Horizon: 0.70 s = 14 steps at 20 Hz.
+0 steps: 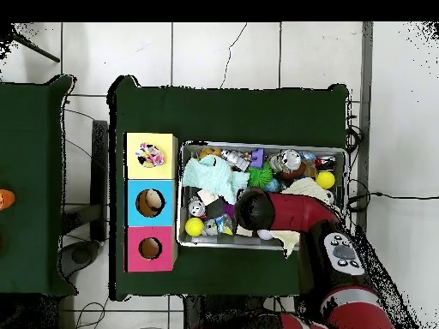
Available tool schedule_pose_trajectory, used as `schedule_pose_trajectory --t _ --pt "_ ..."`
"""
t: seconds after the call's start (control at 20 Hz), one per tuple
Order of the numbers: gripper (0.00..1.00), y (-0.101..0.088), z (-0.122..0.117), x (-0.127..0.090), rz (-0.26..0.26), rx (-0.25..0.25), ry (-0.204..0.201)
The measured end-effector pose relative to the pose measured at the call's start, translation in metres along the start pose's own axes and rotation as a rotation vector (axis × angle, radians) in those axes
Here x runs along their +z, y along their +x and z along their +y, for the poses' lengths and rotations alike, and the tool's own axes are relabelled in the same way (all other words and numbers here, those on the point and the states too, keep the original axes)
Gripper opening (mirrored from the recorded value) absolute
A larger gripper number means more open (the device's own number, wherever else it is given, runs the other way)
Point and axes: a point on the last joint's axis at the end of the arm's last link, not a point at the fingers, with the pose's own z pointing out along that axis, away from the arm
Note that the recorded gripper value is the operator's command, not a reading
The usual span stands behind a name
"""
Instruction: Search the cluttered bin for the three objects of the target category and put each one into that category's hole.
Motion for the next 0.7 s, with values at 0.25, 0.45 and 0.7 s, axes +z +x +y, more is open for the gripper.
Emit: schedule_pose_trajectory --t 0.25,0.45,0.7 --pt "1.0 -0.0044 0.0013 -0.0058 -0.012 -0.005 0.004" --pt "1.0 -0.0065 0.0032 -0.0087 -0.018 -0.009 0.006" --pt "1.0 -0.0079 0.0031 -0.0107 -0.022 -0.01 0.008"
